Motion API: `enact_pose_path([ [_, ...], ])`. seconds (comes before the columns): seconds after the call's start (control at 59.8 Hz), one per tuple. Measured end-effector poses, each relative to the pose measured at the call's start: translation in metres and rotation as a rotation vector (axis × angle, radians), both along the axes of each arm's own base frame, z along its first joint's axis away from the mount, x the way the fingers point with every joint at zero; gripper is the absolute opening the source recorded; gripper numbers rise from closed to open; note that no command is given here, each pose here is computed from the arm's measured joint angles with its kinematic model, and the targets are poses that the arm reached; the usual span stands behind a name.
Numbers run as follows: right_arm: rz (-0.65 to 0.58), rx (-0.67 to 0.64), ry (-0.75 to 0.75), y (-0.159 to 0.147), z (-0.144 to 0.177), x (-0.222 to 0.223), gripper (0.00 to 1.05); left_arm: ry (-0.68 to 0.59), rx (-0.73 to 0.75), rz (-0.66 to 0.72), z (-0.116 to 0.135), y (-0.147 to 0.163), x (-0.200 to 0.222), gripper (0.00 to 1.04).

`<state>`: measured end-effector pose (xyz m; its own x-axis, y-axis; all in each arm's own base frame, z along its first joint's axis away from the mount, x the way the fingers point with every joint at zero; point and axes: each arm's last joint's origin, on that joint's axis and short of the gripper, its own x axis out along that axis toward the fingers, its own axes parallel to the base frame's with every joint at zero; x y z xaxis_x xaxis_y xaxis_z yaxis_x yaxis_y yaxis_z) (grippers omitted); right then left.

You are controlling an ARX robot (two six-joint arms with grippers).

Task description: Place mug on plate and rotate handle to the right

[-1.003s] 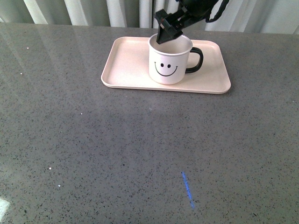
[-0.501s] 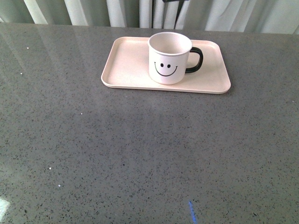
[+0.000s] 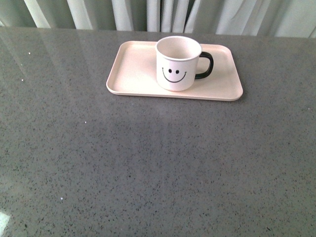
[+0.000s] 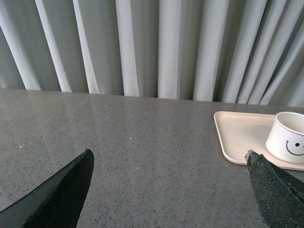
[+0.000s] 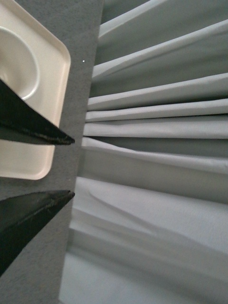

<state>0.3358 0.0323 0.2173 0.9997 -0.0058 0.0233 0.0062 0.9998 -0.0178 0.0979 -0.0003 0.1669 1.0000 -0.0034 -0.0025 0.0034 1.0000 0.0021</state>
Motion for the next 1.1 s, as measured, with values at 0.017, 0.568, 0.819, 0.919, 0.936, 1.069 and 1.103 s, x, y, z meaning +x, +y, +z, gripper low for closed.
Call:
enact_pose_path([
  [0.017, -0.002, 0.002, 0.003, -0.002, -0.003, -0.006, 0.19, 0.000, 0.000, 0.000, 0.000, 0.000, 0.000, 0.96],
  [0.568, 0.005, 0.007, 0.035, -0.032, -0.043, -0.141, 0.02, 0.000, 0.000, 0.000, 0.000, 0.000, 0.000, 0.96],
  [0.819, 0.007, 0.007, 0.045, -0.032, -0.057, -0.165, 0.02, 0.000, 0.000, 0.000, 0.000, 0.000, 0.000, 0.96],
  [0.919, 0.006, 0.007, 0.039, -0.032, -0.056, -0.177, 0.02, 0.000, 0.000, 0.000, 0.000, 0.000, 0.000, 0.96],
  [0.936, 0.006, 0.007, 0.038, -0.032, -0.055, -0.178, 0.02, 0.000, 0.000, 0.000, 0.000, 0.000, 0.000, 0.96],
  [1.069, 0.007, 0.007, 0.040, -0.032, -0.055, -0.187, 0.02, 0.000, 0.000, 0.000, 0.000, 0.000, 0.000, 0.96],
  [1.103, 0.007, 0.007, 0.038, -0.032, -0.054, -0.188, 0.02, 0.000, 0.000, 0.000, 0.000, 0.000, 0.000, 0.96],
])
